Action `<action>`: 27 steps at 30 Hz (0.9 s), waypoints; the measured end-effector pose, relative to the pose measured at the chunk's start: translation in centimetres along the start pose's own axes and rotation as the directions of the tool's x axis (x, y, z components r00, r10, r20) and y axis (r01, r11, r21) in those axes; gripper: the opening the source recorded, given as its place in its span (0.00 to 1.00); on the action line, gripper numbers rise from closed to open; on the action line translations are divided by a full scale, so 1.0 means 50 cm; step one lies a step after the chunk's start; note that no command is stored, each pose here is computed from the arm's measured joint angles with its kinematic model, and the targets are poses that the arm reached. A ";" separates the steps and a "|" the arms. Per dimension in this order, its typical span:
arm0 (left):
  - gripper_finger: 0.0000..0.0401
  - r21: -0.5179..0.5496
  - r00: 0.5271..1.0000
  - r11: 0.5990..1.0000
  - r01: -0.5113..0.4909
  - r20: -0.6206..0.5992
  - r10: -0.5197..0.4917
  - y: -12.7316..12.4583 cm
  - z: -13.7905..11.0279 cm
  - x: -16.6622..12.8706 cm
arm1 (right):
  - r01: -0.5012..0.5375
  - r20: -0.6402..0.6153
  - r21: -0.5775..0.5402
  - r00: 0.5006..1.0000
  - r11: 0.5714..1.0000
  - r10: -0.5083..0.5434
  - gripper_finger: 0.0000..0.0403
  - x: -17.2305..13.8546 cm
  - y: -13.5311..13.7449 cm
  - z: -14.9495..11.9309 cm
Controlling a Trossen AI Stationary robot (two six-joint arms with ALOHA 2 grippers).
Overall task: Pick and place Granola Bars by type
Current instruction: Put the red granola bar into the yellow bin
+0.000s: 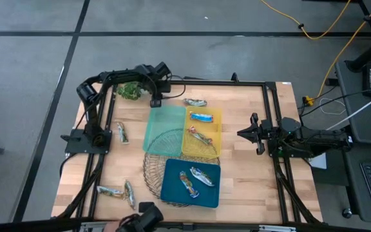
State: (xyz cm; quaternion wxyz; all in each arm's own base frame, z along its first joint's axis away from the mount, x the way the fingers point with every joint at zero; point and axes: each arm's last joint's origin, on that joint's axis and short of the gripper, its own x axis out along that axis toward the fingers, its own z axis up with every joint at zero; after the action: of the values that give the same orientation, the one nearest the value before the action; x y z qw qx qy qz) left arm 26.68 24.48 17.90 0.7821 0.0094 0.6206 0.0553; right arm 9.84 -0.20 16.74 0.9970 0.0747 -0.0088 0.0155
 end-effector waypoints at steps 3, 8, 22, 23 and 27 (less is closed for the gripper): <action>0.16 0.002 0.998 0.999 -0.035 0.046 0.035 -0.006 0.007 -0.033 | 0.000 0.000 0.001 1.000 1.000 0.000 0.08 0.000 0.000 0.000; 0.16 -0.022 0.984 0.995 -0.098 0.149 0.100 -0.022 0.019 -0.100 | 0.000 0.000 0.001 1.000 1.000 0.000 0.08 0.000 0.000 0.000; 0.15 -0.167 0.679 0.985 -0.052 0.717 0.158 -0.091 0.034 -0.361 | 0.000 0.000 0.000 1.000 1.000 0.000 0.08 0.000 0.000 0.000; 0.15 -0.161 0.647 0.986 -0.032 0.749 0.144 -0.096 0.032 -0.377 | 0.000 -0.001 0.001 1.000 1.000 0.000 0.08 0.000 0.000 0.000; 0.14 -0.114 0.548 0.993 0.029 0.833 0.080 -0.114 0.020 -0.426 | 0.000 0.000 0.000 1.000 1.000 0.000 0.08 0.000 0.000 0.000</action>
State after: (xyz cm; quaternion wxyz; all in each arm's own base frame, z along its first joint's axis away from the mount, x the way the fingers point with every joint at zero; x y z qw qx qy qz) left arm 23.30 16.77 38.32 0.9813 -0.0011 0.1698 0.0910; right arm 9.84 -0.20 16.74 0.9970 0.0748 -0.0088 0.0156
